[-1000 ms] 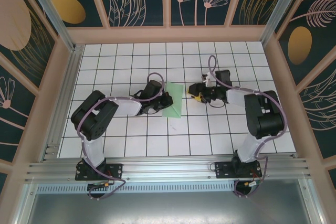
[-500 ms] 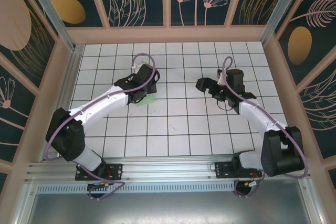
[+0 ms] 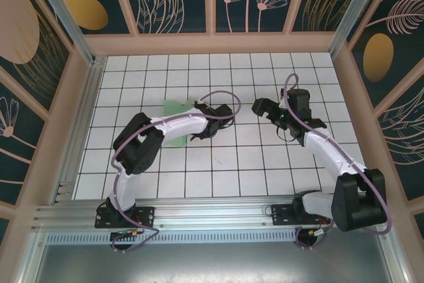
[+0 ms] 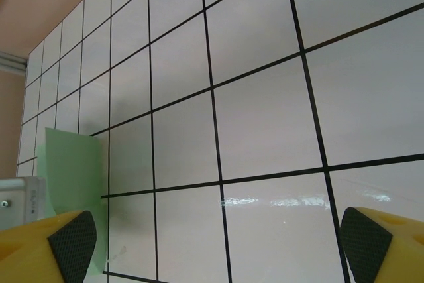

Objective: Fold a paper plane with a square sheet of paper (pick it up from the middle)
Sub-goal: Turn over the paper at the center of the table.

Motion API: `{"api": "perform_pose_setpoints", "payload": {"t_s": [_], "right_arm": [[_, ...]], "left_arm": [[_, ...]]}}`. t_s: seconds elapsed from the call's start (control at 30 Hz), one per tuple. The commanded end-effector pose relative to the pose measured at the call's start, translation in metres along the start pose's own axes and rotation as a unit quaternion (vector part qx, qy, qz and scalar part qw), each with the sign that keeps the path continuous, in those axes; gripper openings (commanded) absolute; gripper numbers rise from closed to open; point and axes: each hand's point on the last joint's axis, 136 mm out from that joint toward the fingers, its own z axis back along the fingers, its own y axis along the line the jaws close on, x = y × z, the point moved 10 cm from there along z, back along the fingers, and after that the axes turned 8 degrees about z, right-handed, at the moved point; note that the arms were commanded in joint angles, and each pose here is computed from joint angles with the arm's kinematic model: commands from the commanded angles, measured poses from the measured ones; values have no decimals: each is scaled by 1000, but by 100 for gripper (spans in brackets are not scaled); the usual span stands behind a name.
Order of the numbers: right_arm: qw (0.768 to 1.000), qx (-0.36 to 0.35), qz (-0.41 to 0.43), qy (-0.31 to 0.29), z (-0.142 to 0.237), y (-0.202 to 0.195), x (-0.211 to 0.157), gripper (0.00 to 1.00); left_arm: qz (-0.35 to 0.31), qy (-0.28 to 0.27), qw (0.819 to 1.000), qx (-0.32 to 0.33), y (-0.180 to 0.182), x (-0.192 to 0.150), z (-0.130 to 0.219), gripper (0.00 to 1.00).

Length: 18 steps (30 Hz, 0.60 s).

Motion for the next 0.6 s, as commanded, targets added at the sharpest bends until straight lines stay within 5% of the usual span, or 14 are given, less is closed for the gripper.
{"api": "perform_pose_setpoints", "payload": {"t_s": [0.0, 0.37, 0.57], "right_arm": [[1000, -17, -5, -15, 8, 1, 6, 97], [999, -27, -29, -8, 8, -3, 7, 94], [999, -26, -35, -8, 9, -4, 6, 94]], "left_arm": [[-22, -13, 1000, -8, -19, 1, 12, 4], [-4, 21, 992, -126, -55, 3, 26, 30], [45, 20, 958, -281, -44, 27, 76, 43]]}}
